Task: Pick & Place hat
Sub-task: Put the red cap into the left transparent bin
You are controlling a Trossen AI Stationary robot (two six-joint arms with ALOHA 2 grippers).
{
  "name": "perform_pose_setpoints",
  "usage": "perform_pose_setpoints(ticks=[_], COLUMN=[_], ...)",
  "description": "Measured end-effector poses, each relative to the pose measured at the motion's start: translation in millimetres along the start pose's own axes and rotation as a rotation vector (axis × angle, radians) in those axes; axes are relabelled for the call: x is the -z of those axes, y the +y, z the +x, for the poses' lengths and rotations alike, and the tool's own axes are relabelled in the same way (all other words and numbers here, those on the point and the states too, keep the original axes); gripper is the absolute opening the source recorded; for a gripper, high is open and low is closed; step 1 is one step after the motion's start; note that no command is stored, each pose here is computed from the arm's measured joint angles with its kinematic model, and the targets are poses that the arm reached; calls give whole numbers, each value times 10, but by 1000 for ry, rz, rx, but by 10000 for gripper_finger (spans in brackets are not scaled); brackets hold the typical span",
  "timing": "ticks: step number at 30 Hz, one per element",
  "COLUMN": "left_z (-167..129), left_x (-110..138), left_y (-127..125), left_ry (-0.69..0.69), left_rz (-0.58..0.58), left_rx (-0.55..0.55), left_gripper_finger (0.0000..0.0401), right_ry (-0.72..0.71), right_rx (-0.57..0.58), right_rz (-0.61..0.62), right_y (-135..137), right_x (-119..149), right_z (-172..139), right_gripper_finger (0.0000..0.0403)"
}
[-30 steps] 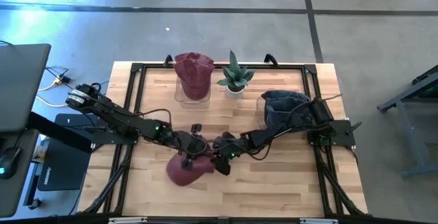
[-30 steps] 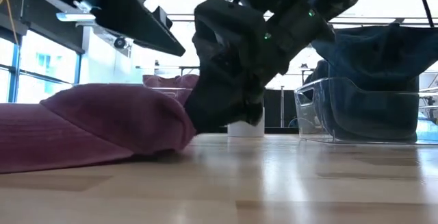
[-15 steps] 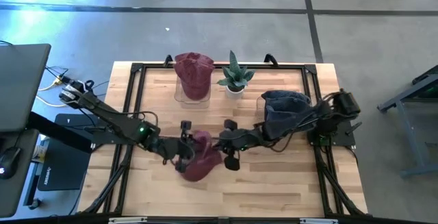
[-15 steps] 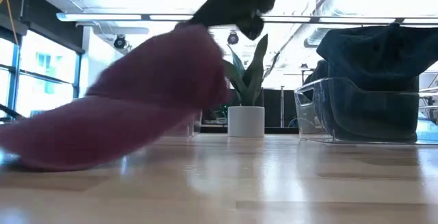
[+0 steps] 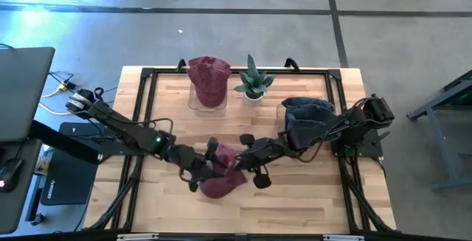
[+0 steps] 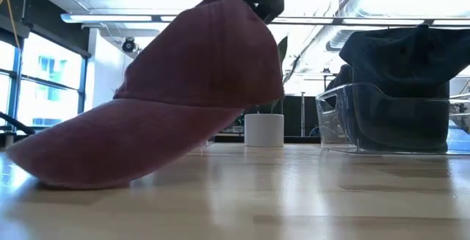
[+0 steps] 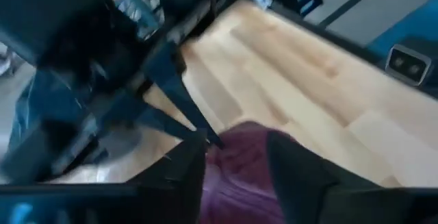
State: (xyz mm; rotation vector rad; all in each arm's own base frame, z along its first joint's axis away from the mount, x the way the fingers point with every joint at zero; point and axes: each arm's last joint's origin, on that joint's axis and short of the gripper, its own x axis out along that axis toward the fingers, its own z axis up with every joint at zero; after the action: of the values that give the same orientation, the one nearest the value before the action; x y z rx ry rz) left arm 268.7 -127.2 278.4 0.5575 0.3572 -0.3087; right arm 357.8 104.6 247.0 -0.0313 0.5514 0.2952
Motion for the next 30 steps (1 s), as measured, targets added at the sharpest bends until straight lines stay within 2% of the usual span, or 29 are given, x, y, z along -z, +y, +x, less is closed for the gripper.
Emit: perform_pose_setpoints(ticks=[3, 7, 11, 15, 21, 24, 30], left_z=[21, 128, 331, 570, 678, 669, 573], left_x=[48, 173, 349, 504, 557, 524, 352], left_y=[101, 259, 313, 245, 81, 63, 147], left_ry=[5, 13, 13, 7, -35, -70, -151], left_rz=[11, -55, -146, -188, -216, -221, -208], left_rx=[12, 53, 185, 345, 561, 612, 635], left_gripper_finger=[185, 241, 276, 283, 248, 210, 116], right_ry=[-4, -19, -45, -47, -2, 3, -11], right_rx=[-48, -80, -83, -81, -30, -1, -48], right_rz=[-67, -109, -146, -149, -125, -116, -115], right_y=[59, 137, 171, 171, 187, 234, 347], right_x=[0, -10, -32, -35, -30, -61, -91], right_z=[1, 1, 1, -2, -103, -211, -286], right_gripper_finger=[2, 3, 2, 3, 3, 3, 8])
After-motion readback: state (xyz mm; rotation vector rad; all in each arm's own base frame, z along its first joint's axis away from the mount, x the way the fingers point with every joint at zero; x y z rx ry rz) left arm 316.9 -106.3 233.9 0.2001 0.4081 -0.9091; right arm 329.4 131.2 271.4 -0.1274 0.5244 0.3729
